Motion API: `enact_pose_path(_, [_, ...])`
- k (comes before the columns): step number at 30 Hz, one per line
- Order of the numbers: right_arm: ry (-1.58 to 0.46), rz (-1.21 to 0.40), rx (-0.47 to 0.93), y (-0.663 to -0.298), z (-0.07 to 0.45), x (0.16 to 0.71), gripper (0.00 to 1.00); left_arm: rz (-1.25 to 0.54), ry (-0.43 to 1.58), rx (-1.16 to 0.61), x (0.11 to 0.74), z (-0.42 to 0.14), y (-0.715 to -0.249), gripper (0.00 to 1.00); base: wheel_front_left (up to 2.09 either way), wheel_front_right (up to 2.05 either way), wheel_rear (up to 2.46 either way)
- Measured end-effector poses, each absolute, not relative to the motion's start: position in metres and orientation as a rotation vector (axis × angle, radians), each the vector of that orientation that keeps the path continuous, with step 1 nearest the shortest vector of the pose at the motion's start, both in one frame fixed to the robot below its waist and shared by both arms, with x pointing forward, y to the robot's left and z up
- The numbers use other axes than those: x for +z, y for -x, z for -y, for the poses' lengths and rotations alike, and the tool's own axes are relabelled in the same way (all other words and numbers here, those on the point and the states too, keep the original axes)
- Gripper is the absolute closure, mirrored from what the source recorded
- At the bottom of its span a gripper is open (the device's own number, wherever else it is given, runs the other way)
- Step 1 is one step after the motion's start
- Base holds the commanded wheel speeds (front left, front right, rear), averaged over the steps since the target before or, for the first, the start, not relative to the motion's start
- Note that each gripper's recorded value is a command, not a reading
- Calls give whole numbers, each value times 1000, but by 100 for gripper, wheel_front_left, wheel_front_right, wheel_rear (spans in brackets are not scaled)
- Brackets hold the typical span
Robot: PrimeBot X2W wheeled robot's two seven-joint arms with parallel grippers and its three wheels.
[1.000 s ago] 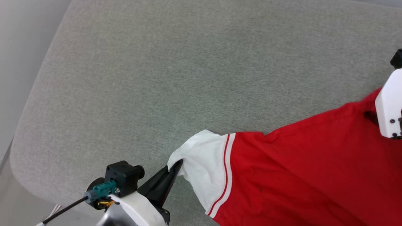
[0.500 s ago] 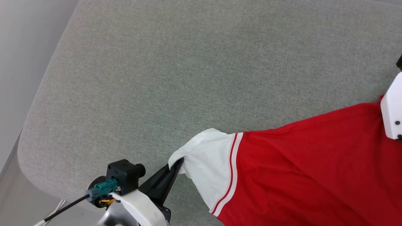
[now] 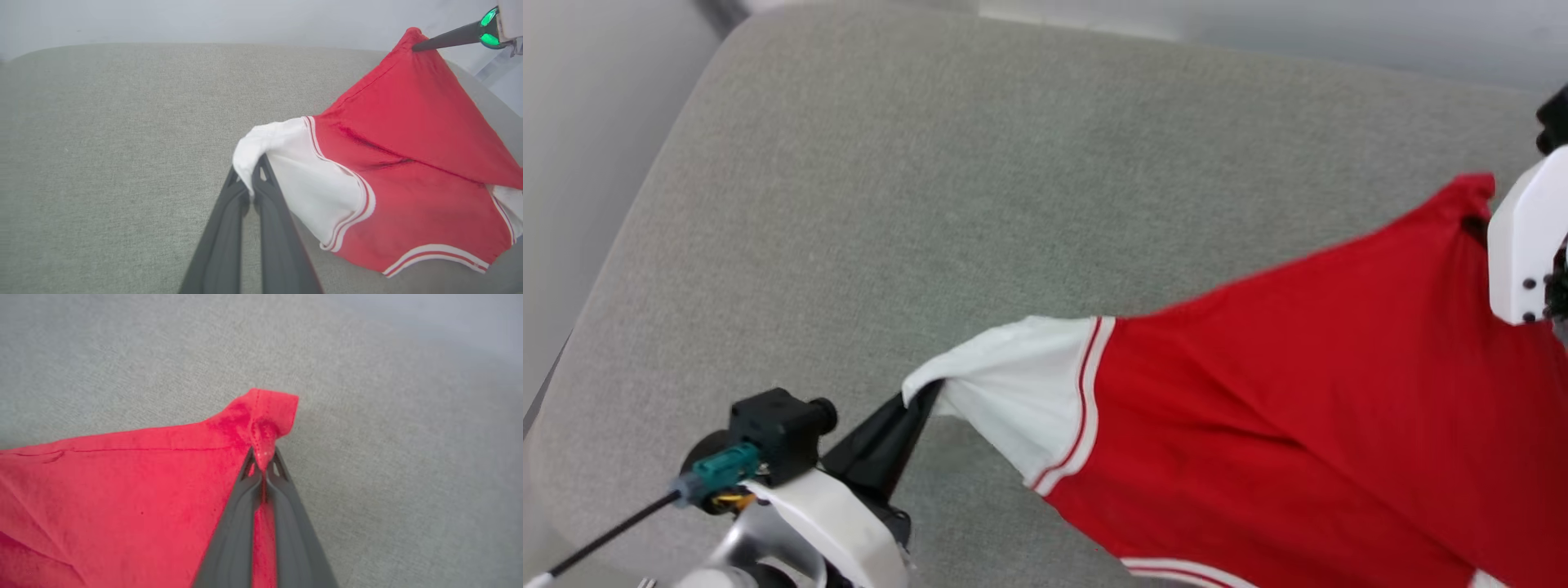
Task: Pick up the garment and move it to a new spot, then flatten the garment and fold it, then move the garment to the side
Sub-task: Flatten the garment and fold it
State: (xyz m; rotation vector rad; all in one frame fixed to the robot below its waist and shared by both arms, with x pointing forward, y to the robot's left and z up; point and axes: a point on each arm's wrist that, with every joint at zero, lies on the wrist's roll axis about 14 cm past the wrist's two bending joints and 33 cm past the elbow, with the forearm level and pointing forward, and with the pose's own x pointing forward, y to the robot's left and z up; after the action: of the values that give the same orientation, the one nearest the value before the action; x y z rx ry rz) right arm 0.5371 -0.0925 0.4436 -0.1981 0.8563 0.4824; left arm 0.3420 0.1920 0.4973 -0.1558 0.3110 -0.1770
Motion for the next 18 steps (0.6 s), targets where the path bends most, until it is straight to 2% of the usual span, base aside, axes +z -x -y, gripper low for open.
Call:
enact_pose_path(6, [155,-616,475,-540,99,528,100,-118,33,-203,566,-207,-363,100,0,0,0])
enact_pose_path(13, [116,-322,444,-521,118,629,100,175,-4,-209,659,-215,-379,100,0,0,0])
enact_pose_path(18, [85,-160,413,-498,137,682,100,427,40,-242,732,-207,-378,100,0,0,0])
